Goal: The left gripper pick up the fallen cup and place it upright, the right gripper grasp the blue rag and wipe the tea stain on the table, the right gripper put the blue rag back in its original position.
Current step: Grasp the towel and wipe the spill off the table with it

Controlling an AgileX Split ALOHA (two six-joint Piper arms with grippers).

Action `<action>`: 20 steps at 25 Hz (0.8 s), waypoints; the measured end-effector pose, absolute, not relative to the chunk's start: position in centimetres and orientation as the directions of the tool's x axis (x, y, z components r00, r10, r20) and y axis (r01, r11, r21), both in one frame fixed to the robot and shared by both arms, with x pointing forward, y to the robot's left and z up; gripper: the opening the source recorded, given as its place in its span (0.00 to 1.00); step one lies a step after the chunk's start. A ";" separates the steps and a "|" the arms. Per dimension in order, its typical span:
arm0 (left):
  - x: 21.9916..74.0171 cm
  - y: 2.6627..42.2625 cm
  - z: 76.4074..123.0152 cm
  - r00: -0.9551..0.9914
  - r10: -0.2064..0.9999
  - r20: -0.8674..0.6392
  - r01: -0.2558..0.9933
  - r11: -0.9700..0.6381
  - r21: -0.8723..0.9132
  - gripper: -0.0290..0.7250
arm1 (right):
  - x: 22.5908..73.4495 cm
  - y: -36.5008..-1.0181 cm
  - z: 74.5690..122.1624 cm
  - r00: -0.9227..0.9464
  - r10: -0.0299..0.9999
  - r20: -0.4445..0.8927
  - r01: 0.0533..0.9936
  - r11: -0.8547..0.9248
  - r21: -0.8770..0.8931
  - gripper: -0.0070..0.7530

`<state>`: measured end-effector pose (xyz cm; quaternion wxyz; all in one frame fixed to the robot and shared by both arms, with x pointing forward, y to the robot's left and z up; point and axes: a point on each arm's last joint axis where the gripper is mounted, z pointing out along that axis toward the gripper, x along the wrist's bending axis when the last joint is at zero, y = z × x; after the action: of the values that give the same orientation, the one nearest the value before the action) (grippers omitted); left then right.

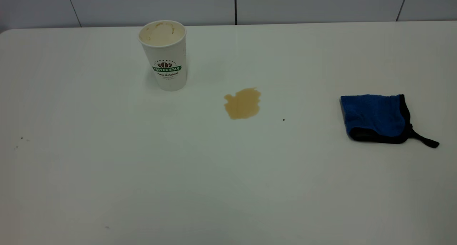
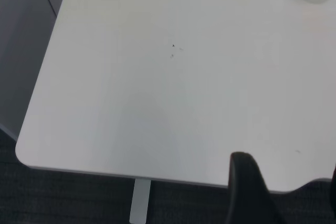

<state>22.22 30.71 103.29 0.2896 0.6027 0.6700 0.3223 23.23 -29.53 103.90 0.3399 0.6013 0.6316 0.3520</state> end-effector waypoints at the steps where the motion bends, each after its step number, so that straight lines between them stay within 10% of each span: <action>1: 22.2 30.7 103.3 -0.106 0.994 0.000 0.621 0.066 0.781 0.59 | 23.2 -29.5 103.9 -0.046 0.999 -0.006 0.520 0.029 0.853 0.79; 20: 22.2 30.7 103.3 -0.105 0.994 0.001 0.621 0.065 0.781 0.58 | 23.2 -29.5 103.9 -0.032 0.999 0.024 0.521 -0.004 0.854 0.79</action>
<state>22.22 30.71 103.29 0.2895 0.6030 0.6698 0.3224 23.23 -29.50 103.91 0.3332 0.6107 0.6222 0.3590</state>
